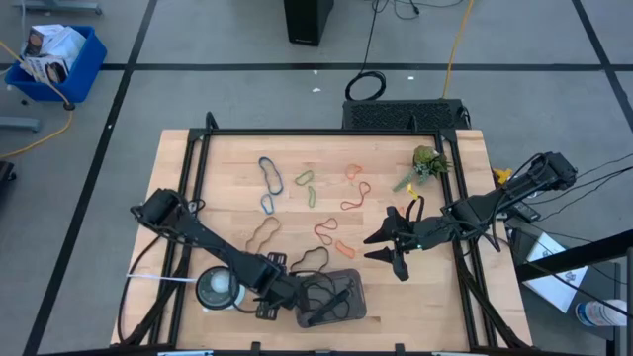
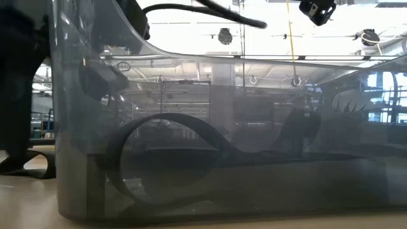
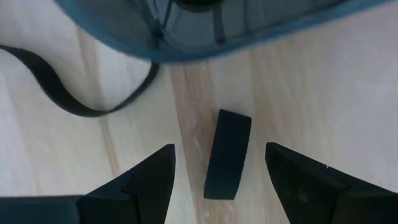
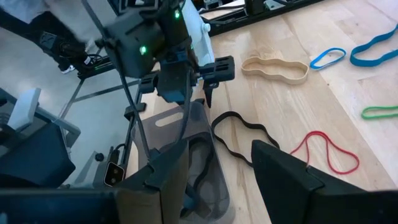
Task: Pick and place rubber bands into bin
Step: Put the bottom black rubber band into the bin
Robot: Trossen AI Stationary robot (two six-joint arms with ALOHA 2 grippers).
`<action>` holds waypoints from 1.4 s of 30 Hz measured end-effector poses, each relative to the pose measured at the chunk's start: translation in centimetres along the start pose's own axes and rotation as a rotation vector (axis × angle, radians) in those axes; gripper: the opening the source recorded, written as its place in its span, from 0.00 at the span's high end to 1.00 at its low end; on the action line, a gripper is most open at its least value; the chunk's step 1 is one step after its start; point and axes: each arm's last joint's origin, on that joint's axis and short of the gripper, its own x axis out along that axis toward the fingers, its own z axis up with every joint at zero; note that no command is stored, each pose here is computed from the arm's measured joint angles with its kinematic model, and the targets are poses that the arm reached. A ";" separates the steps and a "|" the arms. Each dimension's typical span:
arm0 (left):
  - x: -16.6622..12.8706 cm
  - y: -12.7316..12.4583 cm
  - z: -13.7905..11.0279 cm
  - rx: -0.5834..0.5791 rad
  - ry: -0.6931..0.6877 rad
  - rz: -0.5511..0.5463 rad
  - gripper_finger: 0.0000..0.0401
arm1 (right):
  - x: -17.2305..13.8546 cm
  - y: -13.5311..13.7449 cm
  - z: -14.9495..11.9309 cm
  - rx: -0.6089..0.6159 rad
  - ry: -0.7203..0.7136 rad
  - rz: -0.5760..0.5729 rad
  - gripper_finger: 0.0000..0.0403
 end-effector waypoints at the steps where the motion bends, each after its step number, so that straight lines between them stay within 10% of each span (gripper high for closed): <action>1: 0.3 -0.1 0.0 -0.004 0.008 0.006 0.36 | 0.0 0.0 0.0 0.000 0.000 0.000 0.57; 9: 1.1 -0.1 -0.1 -0.018 0.025 0.024 0.42 | 0.0 0.0 0.0 0.000 0.000 0.000 0.57; 25: -0.3 -0.5 0.1 0.032 0.051 -0.086 0.97 | 0.0 0.0 0.0 -0.001 0.000 0.000 0.58; 34: -9.0 0.7 0.5 0.000 -0.110 -0.042 0.98 | 0.0 0.0 0.0 -0.003 0.000 0.000 0.57; 42: -19.2 2.4 1.1 -0.044 -0.576 -0.076 0.99 | 0.0 0.0 0.1 -0.007 -0.007 0.005 0.58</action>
